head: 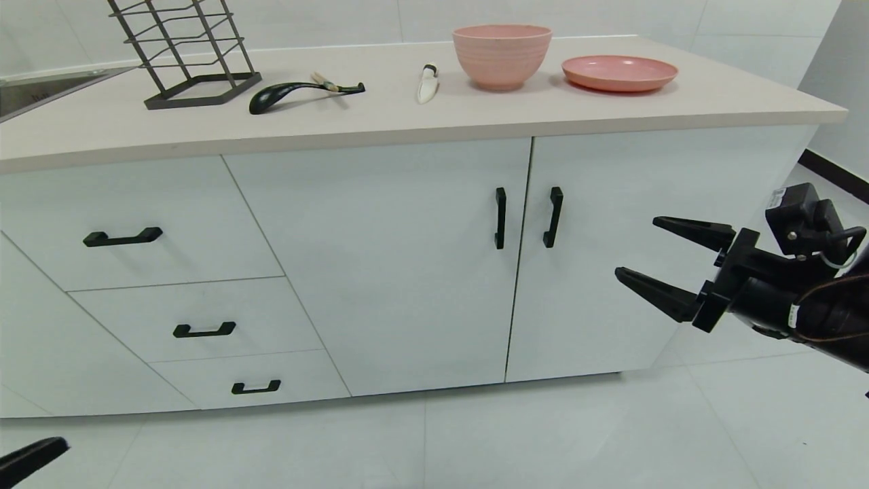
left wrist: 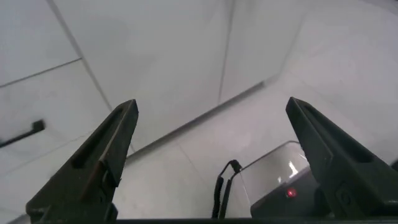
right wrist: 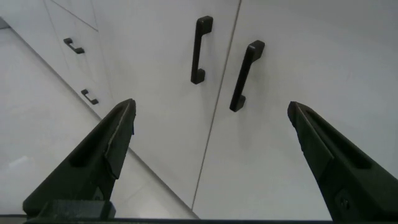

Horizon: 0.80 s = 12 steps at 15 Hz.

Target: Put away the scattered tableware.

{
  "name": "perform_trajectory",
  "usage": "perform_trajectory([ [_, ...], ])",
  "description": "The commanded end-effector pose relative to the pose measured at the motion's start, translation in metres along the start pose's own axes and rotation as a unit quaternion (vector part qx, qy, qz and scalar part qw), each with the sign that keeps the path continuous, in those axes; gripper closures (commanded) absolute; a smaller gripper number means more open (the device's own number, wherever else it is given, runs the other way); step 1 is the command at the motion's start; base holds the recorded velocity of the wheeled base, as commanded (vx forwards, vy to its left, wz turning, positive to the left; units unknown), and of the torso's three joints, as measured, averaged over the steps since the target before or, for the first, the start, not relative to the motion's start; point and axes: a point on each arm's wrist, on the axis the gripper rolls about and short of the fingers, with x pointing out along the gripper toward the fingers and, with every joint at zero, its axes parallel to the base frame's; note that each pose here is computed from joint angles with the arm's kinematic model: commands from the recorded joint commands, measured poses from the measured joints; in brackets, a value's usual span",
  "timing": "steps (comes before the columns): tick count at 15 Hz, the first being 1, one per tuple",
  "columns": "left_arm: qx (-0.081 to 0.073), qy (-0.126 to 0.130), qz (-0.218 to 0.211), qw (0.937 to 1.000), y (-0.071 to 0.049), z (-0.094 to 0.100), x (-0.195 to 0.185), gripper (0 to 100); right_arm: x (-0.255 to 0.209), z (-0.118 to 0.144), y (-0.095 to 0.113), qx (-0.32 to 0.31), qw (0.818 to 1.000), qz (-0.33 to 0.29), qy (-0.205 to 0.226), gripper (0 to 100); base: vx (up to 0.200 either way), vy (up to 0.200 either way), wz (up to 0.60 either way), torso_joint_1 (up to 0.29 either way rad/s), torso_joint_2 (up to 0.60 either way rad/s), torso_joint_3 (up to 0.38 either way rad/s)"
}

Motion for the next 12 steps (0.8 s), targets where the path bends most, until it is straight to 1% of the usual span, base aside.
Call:
perform_trajectory([
  [1,0.017,0.045,-0.095,0.9943,0.013,0.013,0.049,0,0.0,0.001,0.001,-0.002,1.0,0.002,-0.004,0,0.0,0.0,0.0,0.0,0.0,0.0],
  [2,0.037,0.024,-0.141,0.989,0.016,0.018,0.066,0,0.0,0.001,0.001,-0.002,1.0,0.002,-0.004,0,0.0,0.0,0.0,0.0,0.0,0.0],
  [4,0.071,0.005,-0.193,0.9786,0.023,0.02,0.098,0,0.0,0.002,0.001,-0.006,1.0,0.013,-0.01,0,0.0,0.0,0.0,0.0,0.0,0.0],
  [5,0.091,-0.005,-0.222,0.9708,0.026,0.019,0.113,0,0.0,0.0,0.002,-0.005,1.0,0.013,-0.007,0,0.0,0.0,0.0,0.0,0.0,0.0],
  [6,0.1,-0.009,-0.239,0.9658,0.028,0.018,0.121,0,0.001,0.0,0.001,-0.005,1.0,0.014,-0.007,0,0.0,0.0,0.0,0.0,0.0,0.0],
  [7,0.109,-0.01,-0.259,0.9597,0.031,0.017,0.137,0,0.002,-0.003,0.002,-0.004,1.0,0.017,-0.005,0,0.0,0.0,0.0,0.0,0.0,0.0],
  [8,0.119,-0.018,-0.277,0.9533,0.033,0.019,0.152,0,0.003,-0.006,0.001,-0.004,1.0,0.022,-0.004,0,0.0,0.0,0.0,0.0,0.0,0.0],
  [9,0.122,-0.027,-0.301,0.9454,0.032,0.021,0.165,0,0.005,-0.009,0.001,-0.002,1.0,0.028,-0.003,0,0.0,0.0,0.0,0.0,0.0,0.0],
  [10,0.124,-0.037,-0.326,0.9363,0.029,0.023,0.179,0,0.007,-0.012,0.001,0.0,1.0,0.03,-0.001,0,0.0,0.0,0.0,0.0,0.0,0.0],
  [11,0.128,-0.044,-0.341,0.9303,0.025,0.026,0.194,0,0.009,-0.015,0.0,0.001,0.999,0.032,0.001,0,0.0,0.0,0.0,0.0,0.0,0.0],
  [12,0.129,-0.047,-0.356,0.9242,0.019,0.028,0.207,0,0.011,-0.017,0.0,0.002,0.999,0.034,0.002,0,0.0,0.0,0.0,0.0,0.0,0.0],
])
